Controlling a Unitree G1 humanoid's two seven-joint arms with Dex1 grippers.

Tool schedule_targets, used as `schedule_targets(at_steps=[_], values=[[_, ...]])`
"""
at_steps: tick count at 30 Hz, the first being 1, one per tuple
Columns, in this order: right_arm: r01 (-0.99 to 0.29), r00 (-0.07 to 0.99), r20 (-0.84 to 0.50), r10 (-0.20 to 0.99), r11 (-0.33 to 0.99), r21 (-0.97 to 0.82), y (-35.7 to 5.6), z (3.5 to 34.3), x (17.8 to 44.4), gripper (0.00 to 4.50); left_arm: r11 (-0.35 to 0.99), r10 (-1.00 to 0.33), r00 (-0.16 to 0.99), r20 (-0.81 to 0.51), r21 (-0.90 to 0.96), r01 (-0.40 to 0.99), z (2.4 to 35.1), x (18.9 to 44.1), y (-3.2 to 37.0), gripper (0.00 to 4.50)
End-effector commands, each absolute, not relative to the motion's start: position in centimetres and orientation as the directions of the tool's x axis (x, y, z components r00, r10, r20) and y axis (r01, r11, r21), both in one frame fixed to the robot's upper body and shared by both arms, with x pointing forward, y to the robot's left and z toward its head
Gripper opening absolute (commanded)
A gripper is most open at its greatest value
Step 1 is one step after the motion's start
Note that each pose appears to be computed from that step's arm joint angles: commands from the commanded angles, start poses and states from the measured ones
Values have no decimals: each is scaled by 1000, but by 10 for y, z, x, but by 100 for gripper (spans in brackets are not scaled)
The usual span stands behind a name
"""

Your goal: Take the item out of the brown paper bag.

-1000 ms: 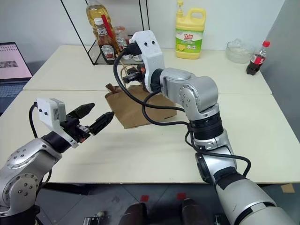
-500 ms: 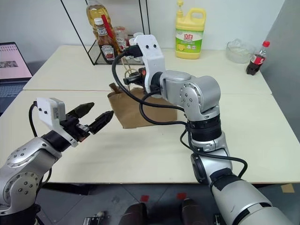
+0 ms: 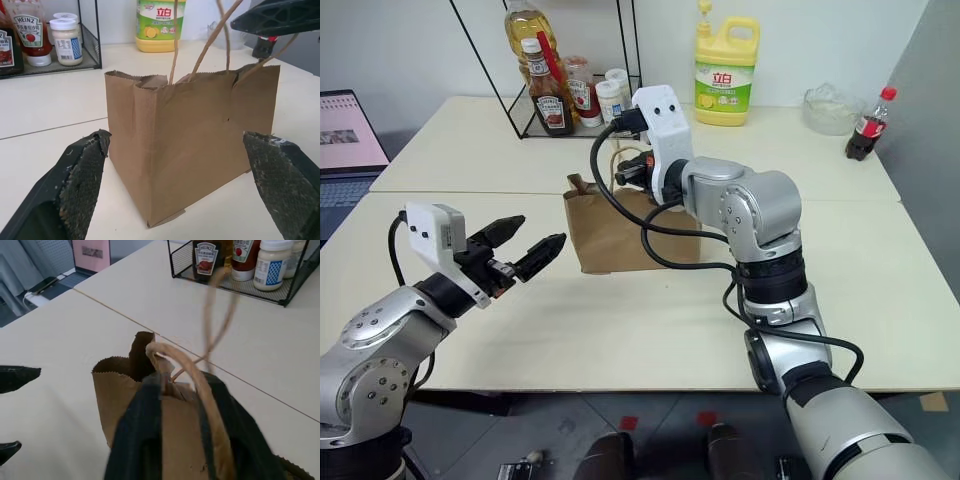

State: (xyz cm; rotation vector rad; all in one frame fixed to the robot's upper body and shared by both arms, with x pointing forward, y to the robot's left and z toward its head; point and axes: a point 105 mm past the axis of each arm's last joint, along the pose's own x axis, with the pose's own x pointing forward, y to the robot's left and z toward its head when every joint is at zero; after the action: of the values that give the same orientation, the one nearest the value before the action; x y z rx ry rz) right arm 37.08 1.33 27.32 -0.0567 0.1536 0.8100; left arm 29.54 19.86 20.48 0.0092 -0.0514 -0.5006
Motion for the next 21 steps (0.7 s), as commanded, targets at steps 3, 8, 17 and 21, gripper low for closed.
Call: schedule_targets(at_steps=[3, 8, 17, 21], values=[[-804, 594, -97, 798, 589, -78, 15, 290, 348, 308, 862, -507, 859, 71, 71, 503, 216, 294, 197, 450], [-787, 615, -125, 778, 597, -158, -11, 279, 346, 448, 836, -546, 836, 42, 94, 541, 221, 299, 201, 450], [-697, 708, 40, 705, 707, -118, -73, 286, 329, 448, 823, -554, 830, 64, 192, 535, 264, 351, 224, 450], [-608, 780, 75, 621, 781, -140, -86, 265, 321, 448, 830, -505, 859, 81, 318, 458, 282, 396, 225, 450]])
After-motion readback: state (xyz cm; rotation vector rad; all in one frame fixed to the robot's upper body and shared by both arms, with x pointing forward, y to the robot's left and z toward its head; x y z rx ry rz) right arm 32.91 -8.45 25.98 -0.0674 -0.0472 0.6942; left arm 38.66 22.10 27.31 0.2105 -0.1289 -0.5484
